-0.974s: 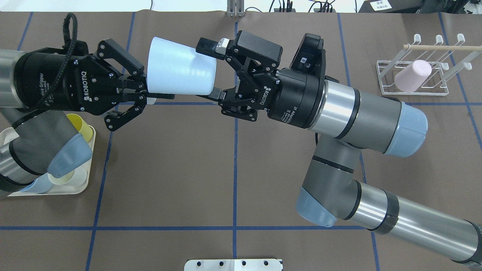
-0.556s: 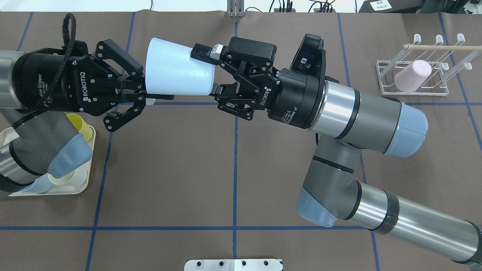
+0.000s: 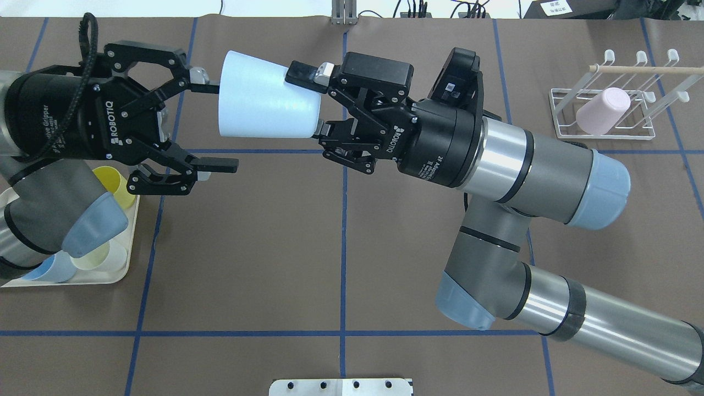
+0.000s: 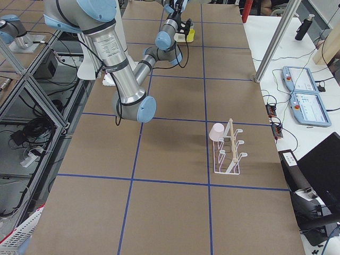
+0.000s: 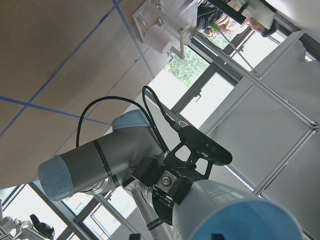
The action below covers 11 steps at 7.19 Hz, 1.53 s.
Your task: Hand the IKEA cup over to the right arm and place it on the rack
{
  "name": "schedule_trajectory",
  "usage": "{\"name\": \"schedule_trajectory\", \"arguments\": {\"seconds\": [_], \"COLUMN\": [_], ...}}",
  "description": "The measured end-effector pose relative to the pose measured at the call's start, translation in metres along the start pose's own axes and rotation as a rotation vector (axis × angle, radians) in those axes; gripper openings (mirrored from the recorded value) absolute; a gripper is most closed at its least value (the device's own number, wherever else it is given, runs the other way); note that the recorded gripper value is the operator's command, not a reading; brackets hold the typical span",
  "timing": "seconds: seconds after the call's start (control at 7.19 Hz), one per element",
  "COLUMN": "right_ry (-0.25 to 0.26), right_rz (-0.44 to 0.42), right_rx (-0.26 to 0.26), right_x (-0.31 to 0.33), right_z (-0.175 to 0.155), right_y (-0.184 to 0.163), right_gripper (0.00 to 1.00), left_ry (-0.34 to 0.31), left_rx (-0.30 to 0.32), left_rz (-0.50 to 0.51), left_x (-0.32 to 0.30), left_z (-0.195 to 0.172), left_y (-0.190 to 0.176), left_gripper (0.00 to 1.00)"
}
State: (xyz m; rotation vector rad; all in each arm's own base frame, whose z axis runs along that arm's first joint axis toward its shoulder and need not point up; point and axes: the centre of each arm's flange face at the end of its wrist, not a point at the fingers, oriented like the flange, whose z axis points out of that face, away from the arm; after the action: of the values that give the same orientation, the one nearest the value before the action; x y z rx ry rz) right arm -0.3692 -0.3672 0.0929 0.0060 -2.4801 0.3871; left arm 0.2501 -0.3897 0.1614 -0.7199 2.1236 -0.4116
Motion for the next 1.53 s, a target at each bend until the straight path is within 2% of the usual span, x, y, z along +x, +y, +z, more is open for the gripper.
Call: {"name": "schedule_trajectory", "arguments": {"seconds": [0.14, 0.28, 0.42, 0.56, 0.7, 0.83, 0.97, 1.25, 1.53], "right_ry": [0.019, 0.076, 0.170, 0.290, 0.444, 0.594, 0.716, 0.942, 1.133], "right_rz": [-0.017, -0.061, -0.121, -0.187, -0.280, -0.364, -0.419, -0.490, -0.582], "right_rx": [0.014, 0.015, 0.019, 0.055, 0.085, 0.112, 0.144, 0.197, 0.194], "right_x": [0.002, 0.007, 0.011, 0.010, 0.000, -0.022, -0.049, -0.097, -0.103], "right_z": [-0.010, -0.028, -0.057, -0.096, -0.141, -0.196, -0.251, -0.331, -0.386], "right_y": [-0.010, -0.028, -0.055, -0.092, -0.132, -0.170, -0.200, -0.247, -0.274], "right_gripper": [0.00, 0.01, 0.01, 0.00, 0.00, 0.00, 0.00, 0.00, 0.00], "left_ry": [-0.004, -0.012, -0.019, -0.020, -0.023, -0.029, -0.035, -0.056, -0.104], "left_rx": [0.045, 0.104, 0.159, 0.204, 0.242, 0.268, 0.283, 0.313, 0.388], "left_rz": [0.042, 0.093, 0.126, 0.139, 0.145, 0.156, 0.166, 0.228, 0.381], "left_x": [-0.003, -0.008, -0.009, -0.007, -0.006, -0.007, -0.009, -0.012, -0.005], "left_z": [-0.011, -0.024, -0.038, -0.050, -0.059, -0.064, -0.066, -0.072, -0.089], "left_y": [-0.014, -0.035, -0.054, -0.071, -0.087, -0.099, -0.106, -0.122, -0.146], "left_gripper": [1.00, 1.00, 1.00, 1.00, 1.00, 1.00, 1.00, 1.00, 1.00]}}
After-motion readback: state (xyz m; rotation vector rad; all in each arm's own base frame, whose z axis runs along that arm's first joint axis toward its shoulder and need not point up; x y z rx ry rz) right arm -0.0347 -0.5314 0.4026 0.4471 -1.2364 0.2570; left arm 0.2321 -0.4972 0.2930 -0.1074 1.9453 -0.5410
